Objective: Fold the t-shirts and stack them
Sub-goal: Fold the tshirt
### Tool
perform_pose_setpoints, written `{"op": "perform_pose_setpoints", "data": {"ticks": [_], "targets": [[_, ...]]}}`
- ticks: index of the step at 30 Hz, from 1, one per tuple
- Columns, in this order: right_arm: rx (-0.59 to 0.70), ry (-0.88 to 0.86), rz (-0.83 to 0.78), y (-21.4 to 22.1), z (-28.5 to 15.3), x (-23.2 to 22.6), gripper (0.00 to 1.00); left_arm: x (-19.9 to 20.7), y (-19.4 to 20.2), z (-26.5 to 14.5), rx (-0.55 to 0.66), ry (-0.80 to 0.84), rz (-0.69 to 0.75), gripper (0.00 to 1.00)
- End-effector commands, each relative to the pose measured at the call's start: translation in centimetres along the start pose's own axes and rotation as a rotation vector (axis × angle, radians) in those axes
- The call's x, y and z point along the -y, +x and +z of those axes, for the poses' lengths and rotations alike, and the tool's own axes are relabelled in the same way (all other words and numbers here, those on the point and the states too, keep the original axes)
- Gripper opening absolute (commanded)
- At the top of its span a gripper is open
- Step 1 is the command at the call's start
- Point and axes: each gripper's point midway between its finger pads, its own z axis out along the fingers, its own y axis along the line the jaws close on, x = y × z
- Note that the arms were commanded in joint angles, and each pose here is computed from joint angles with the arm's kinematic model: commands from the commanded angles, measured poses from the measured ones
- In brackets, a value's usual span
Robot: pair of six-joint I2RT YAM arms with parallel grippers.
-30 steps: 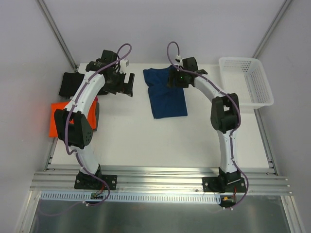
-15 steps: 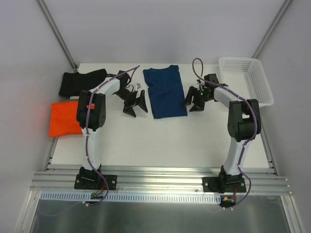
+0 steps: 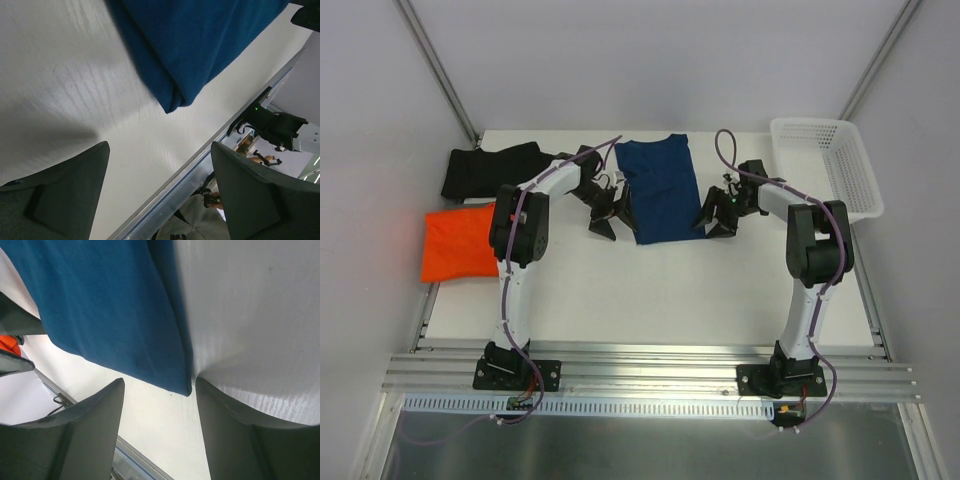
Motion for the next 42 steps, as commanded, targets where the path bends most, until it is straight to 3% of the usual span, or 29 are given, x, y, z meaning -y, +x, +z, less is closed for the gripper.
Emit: {"op": "perform_pose_setpoints", "data": {"ticks": [1, 10, 17, 22, 24, 25, 26, 33, 42], "targets": [[-0.013, 0.002, 0.015, 0.8, -0.7, 0.4, 0.62, 1.3, -0.5, 0.5, -0.005, 0.038, 0.004, 0.82], [-0.025, -0.014, 0.025, 0.9, 0.0, 0.8, 0.42, 1.9, 0.1, 3.0, -0.05, 0.029, 0.021, 0.79], [-0.011, -0.014, 0.019, 0.5, 0.3, 0.8, 0.39, 1.8, -0.1, 4.5, -0.066, 0.027, 0.036, 0.68], [-0.007, -0.021, 0.013, 0.0, 0.6, 0.7, 0.23, 1.9, 0.2, 4.7, -0.074, 0.029, 0.033, 0.42], [-0.002, -0.02, 0.009, -0.2, 0.7, 0.7, 0.12, 1.9, 0.2, 4.6, -0.074, 0.03, 0.033, 0.25], [-0.001, -0.017, 0.009, -0.2, 0.6, 0.7, 0.07, 1.8, 0.3, 4.7, -0.076, 0.027, 0.031, 0.05], [0.002, -0.017, 0.007, -0.3, 0.6, 0.7, 0.02, 1.8, 0.3, 4.6, -0.074, 0.024, 0.031, 0.02], [0.0, -0.022, 0.012, 0.1, -0.1, 0.3, 0.01, 2.2, 0.7, 3.8, -0.068, 0.033, 0.043, 0.0], [0.021, -0.09, 0.017, 1.1, -4.2, -3.3, 0.01, 3.0, 2.1, -2.0, -0.002, 0.051, 0.054, 0.0]]}}
